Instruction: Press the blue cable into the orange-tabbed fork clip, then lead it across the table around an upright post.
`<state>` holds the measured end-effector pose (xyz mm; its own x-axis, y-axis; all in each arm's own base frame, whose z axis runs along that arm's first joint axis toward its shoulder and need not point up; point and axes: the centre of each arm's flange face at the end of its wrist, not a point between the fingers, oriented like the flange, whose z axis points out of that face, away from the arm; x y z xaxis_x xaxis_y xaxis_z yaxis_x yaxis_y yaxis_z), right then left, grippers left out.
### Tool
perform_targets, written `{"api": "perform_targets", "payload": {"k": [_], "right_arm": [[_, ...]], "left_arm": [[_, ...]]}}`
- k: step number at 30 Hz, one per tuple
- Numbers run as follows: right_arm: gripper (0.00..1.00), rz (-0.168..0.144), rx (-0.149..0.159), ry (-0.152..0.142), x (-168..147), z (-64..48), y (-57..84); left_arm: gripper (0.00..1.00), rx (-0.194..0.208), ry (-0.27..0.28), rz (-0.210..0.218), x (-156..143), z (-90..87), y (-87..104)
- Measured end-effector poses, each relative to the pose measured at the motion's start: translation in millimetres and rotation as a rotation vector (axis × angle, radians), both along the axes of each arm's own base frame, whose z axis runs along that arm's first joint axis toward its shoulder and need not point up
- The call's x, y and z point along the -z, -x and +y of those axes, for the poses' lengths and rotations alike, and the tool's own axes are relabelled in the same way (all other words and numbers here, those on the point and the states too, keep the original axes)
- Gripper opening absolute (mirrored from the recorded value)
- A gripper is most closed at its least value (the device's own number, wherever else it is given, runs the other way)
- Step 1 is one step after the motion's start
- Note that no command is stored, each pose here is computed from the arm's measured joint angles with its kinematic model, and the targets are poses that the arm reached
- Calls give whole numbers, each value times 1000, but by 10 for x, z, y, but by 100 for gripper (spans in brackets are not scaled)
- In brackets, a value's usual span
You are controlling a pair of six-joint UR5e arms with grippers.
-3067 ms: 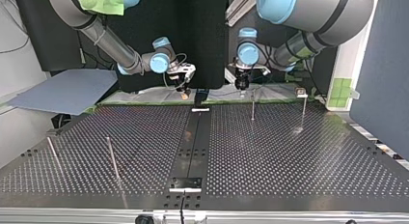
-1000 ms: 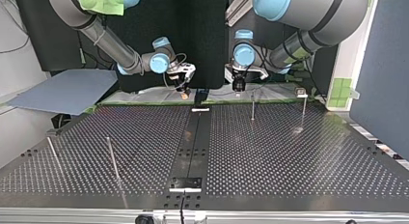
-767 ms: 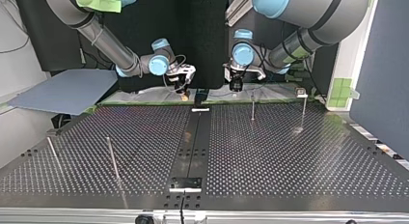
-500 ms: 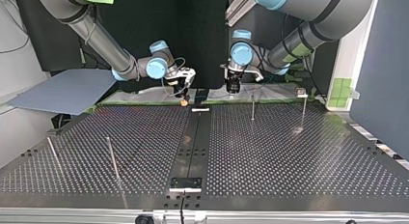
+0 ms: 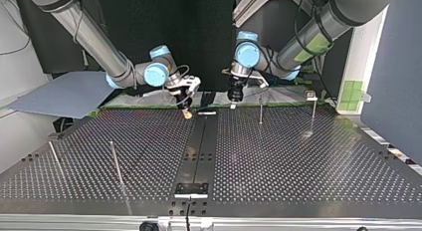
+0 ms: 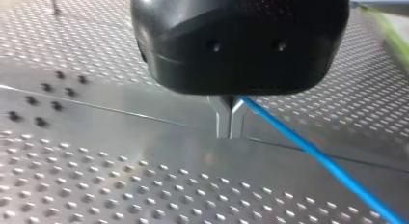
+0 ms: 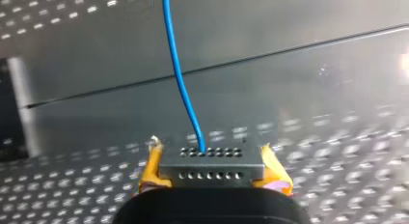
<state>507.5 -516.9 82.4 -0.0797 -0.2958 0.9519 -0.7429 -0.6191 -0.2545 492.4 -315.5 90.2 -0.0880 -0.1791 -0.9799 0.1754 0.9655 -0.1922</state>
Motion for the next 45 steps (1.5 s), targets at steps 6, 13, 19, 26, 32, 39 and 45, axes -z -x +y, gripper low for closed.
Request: {"api": "perform_targets", "payload": {"k": [6,13,19,26,32,39,45], "right_arm": [[0,-27,-1,39,-338,-26,-16],[0,-60,-1,87,-759,-37,-24],[0,-88,-2,131,-1129,-25,-27],[0,-119,-5,178,-1531,21,-31],[0,-145,-5,215,-1859,62,-14],[0,-158,-3,235,-2020,82,1],[0,-172,1,251,-2178,91,34]], "left_arm": [[0,3,63,-30,-270,-33,-6],[0,12,139,-70,-599,-78,7],[0,20,195,-85,-848,-90,35],[0,39,259,-113,-1221,-171,32],[0,62,288,-154,-1638,-297,32],[0,79,324,-209,-2099,-394,66],[0,86,354,-245,-2358,-396,115]]}}
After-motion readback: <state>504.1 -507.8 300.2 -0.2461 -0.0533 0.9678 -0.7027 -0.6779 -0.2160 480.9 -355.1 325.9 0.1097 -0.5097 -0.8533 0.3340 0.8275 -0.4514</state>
